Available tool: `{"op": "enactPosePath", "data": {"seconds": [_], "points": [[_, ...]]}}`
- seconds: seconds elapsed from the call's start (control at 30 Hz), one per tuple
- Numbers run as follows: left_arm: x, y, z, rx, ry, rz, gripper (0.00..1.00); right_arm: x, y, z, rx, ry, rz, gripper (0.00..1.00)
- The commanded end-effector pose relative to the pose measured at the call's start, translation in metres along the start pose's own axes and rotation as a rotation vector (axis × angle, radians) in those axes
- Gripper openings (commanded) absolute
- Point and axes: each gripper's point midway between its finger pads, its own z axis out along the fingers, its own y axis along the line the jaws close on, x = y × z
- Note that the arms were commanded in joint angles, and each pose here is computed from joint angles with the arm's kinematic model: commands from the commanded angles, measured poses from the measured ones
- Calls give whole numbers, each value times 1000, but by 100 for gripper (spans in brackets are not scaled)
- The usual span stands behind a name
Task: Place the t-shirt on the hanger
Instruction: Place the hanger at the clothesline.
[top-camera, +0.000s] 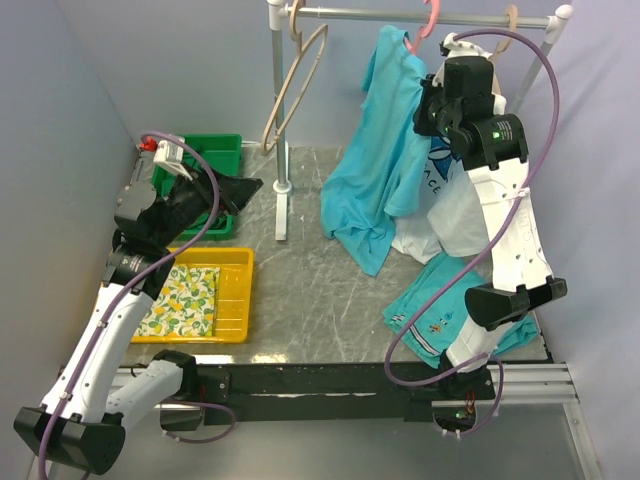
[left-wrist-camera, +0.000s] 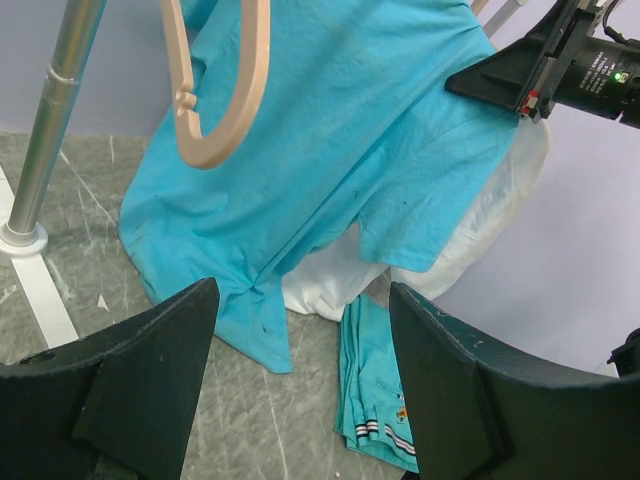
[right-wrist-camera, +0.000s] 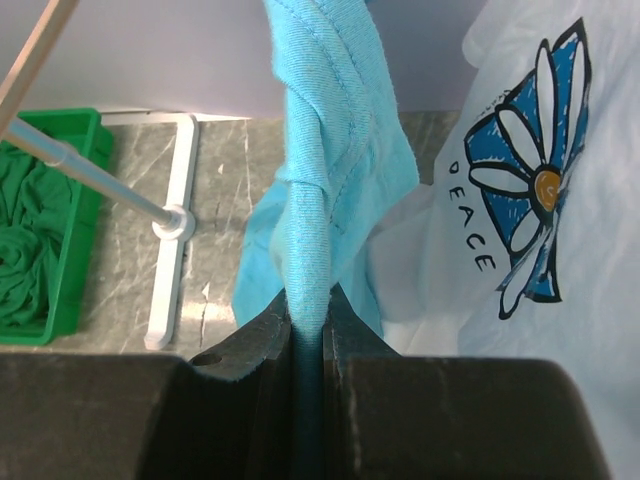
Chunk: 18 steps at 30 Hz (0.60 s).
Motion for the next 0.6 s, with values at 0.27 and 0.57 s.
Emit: {"op": "enactPosePath", "data": {"seconds": [0.27, 0.57], "points": [[-3, -6, -3, 20, -6, 37, 77, -34, -23, -6, 55, -132, 34, 5], [8, 7, -6, -24, 6, 30, 80, -45, -16, -43, -5, -190, 86, 61]]}}
